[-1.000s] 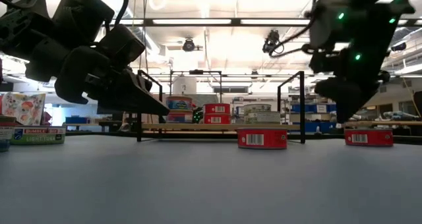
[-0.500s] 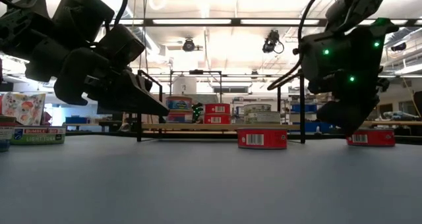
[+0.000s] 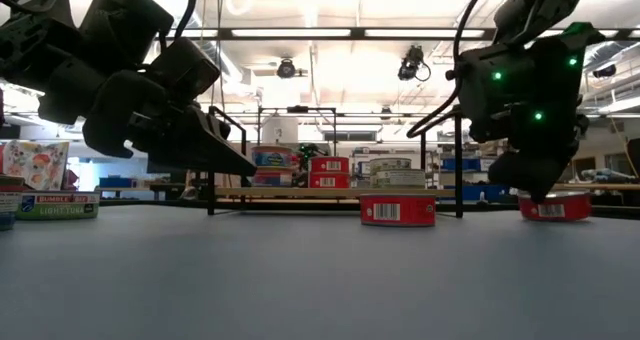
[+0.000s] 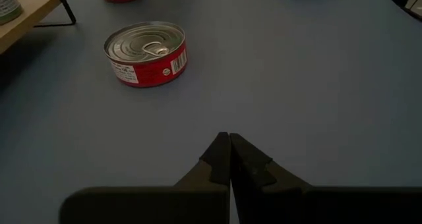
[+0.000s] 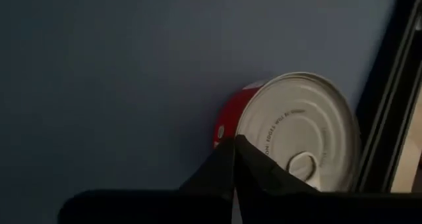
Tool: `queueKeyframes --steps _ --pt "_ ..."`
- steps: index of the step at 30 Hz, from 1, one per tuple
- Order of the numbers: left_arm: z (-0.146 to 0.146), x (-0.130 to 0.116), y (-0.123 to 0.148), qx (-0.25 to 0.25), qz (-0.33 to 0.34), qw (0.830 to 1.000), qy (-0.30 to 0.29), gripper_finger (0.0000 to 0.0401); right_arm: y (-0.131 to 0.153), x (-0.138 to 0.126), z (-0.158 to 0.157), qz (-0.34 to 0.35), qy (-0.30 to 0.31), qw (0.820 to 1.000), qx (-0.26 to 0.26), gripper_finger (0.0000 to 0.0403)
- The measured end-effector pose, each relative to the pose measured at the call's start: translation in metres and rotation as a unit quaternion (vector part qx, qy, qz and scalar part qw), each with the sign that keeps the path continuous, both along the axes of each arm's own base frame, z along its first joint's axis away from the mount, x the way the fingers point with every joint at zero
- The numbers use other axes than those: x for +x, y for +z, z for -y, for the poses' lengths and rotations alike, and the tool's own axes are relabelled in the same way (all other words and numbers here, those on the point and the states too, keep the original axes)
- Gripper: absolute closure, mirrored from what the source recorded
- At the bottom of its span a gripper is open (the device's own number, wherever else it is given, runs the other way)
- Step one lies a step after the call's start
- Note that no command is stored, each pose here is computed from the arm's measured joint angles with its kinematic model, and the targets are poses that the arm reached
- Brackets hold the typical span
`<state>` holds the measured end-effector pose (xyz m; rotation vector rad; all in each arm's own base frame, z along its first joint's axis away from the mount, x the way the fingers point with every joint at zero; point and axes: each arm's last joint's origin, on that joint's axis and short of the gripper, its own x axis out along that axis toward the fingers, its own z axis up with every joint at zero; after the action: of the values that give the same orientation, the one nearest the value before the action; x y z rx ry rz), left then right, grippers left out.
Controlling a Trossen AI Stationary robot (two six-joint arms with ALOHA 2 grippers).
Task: Stack canned seafood by type on shelf
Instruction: Put the red tuna can on the shelf aligned with the other red tuna cans
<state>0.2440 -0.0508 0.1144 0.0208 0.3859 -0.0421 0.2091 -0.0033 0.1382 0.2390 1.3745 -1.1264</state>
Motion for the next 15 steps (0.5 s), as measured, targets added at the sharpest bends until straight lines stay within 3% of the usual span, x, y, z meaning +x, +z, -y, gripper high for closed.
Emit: queueKeyframes --steps 7,15 --pt "0.001 0.000 0.000 -0.017 -0.002 1.000 -0.010 0.0396 0.013 0.008 -0.012 0.007 0.021 0.999 0.049 0.0397" --pt "0.007 -0.001 0.000 -0.018 -0.002 1.000 -0.022 0.0396 0.030 0.028 -0.037 0.052 0.086 0.990 0.099 0.0400"
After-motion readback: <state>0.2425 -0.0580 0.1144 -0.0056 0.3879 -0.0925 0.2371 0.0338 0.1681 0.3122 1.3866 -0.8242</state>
